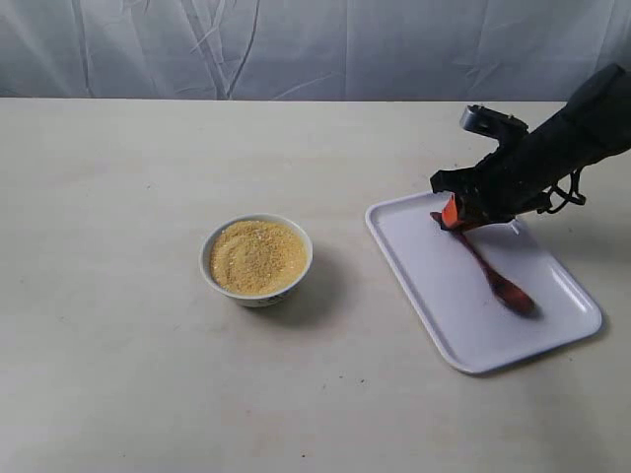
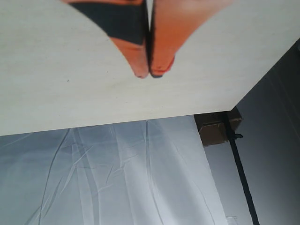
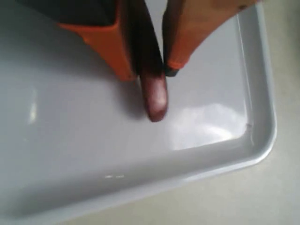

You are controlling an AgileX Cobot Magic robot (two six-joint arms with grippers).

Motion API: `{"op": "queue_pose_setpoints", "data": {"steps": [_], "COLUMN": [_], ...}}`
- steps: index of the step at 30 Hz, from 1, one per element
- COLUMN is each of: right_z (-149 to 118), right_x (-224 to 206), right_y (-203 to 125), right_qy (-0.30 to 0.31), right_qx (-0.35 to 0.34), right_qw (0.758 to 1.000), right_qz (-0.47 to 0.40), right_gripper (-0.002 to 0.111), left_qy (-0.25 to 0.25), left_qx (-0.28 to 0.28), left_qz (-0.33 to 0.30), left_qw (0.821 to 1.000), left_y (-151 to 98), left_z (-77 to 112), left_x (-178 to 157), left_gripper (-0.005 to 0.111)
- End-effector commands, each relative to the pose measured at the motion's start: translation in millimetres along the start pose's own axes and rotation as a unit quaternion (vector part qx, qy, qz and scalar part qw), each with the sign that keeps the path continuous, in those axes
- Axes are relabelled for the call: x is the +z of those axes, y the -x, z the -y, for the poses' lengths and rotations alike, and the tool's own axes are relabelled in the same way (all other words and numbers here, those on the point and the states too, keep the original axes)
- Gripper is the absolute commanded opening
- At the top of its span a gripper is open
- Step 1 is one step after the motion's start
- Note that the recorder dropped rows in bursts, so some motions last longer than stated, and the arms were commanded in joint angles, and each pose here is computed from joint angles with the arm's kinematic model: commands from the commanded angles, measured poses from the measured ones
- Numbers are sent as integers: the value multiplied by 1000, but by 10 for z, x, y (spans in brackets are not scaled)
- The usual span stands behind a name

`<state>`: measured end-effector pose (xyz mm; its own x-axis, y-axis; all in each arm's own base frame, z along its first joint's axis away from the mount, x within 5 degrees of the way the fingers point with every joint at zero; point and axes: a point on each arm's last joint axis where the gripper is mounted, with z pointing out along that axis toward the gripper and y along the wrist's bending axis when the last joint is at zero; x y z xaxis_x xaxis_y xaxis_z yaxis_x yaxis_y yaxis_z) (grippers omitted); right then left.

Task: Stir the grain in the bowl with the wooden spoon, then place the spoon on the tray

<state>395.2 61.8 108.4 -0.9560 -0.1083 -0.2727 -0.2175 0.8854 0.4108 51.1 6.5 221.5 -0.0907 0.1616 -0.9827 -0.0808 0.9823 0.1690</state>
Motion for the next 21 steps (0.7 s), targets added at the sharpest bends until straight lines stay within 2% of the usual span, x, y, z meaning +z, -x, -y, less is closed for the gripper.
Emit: {"op": "queue_pose_setpoints", "data": {"steps": [1, 7, 14, 16, 20, 21], "right_z": [35, 33, -123, -186, -349, -389], "right_x": [-20, -117, -471, -574, -792, -848], "right_y": [25, 90, 180, 184, 148, 136], "right_qy": [-12, -36, -45, -40, -17, -11], "right_qx": [-11, -25, -42, -46, -61, -62], "right_qw": [1000, 998, 995, 994, 995, 995], "right_qz": [9, 39, 82, 86, 79, 77], "right_gripper": [33, 33, 32, 26, -1, 0], "left_qy": [-3, -3, -3, -3, -3, -3], "left_qx": [-1, -1, -1, -1, -1, -1], "left_qz": [4, 4, 4, 4, 4, 4], "left_qw": [1000, 1000, 1000, 1000, 1000, 1000], "left_y": [-3, -3, -3, -3, -3, -3], "left_z": [5, 5, 5, 5, 5, 5], "left_x": [-1, -1, -1, -1, -1, -1], "left_gripper": [0, 0, 0, 0, 0, 0]}}
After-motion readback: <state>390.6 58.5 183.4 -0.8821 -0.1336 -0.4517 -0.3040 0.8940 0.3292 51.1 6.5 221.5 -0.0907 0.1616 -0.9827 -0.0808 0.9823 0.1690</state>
